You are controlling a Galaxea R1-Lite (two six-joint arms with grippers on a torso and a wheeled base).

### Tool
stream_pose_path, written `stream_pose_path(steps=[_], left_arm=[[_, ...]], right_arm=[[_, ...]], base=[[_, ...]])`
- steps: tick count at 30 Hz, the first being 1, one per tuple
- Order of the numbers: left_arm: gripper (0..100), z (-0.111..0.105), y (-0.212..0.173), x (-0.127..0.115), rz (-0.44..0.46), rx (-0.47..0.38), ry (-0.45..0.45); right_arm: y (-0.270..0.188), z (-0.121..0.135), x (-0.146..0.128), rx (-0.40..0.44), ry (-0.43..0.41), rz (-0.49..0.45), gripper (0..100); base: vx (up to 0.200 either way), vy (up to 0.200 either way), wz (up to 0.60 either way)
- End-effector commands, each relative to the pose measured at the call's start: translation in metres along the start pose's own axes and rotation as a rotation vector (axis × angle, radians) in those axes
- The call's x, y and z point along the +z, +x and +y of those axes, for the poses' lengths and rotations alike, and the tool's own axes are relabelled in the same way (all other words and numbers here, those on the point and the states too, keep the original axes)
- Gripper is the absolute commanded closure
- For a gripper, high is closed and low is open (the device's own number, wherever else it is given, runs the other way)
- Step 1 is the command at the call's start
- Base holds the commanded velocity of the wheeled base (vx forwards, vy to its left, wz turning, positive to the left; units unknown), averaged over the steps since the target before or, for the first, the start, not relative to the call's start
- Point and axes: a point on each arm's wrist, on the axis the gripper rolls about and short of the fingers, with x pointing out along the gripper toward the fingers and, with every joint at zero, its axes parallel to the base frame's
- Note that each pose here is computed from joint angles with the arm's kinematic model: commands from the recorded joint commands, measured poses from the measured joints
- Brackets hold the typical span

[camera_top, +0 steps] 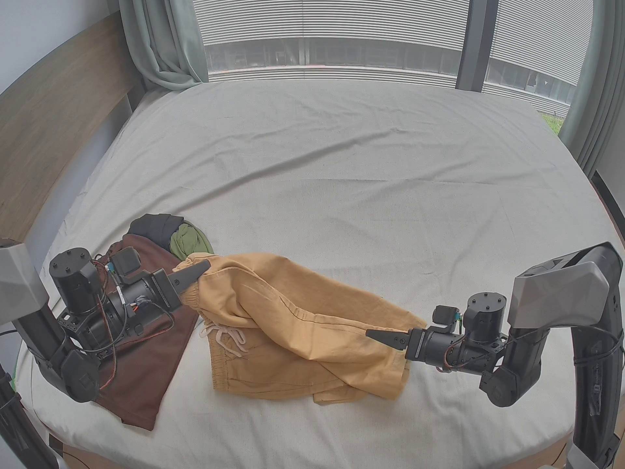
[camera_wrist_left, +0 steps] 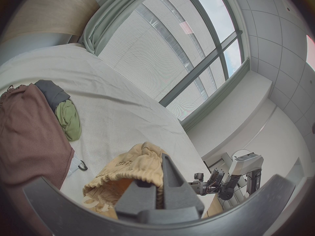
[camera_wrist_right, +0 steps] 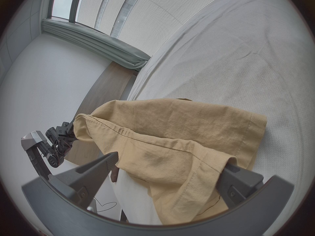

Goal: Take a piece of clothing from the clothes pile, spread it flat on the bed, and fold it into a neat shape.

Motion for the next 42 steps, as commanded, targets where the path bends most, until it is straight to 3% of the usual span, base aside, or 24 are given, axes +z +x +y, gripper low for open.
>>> stream_pose_path(steps=[1,5,6,16,26,32,42], left_arm=[[100,0.000,0.000,0.001,-0.003,-0.001,0.001],[100,-0.001,-0.001,0.002,-0.008,-0.004,0.004],[100,-0.002,0.000,0.002,-0.007,-0.005,0.004],[100,-0.005,-0.001,0.002,-0.008,-0.015,0.008],[100,-0.025,-0.010,0.019,-0.061,-0.085,0.057],[100,-0.032,-0.014,0.024,-0.073,-0.118,0.179],[100,-0.031,-0.015,0.024,-0.037,-0.175,0.245]], right_arm=[[0.003,-0.003,-0.001,-0.006,0.001,-0.003,0],[0.004,-0.003,-0.001,-0.017,0.000,-0.014,0],[0.004,-0.003,-0.001,-0.018,0.000,-0.013,100],[-0.004,0.001,0.003,-0.017,-0.005,-0.024,100],[-0.062,0.062,0.043,0.080,-0.088,-0.167,100],[-0.106,0.101,0.051,0.153,-0.143,-0.240,100],[-0.110,0.103,0.056,0.158,-0.158,-0.266,100]], base=[[0.000,0.000,0.00],[0.000,0.000,0.00],[0.000,0.000,0.00],[0.000,0.000,0.00],[0.000,0.000,0.00],[0.000,0.000,0.00],[0.000,0.000,0.00]])
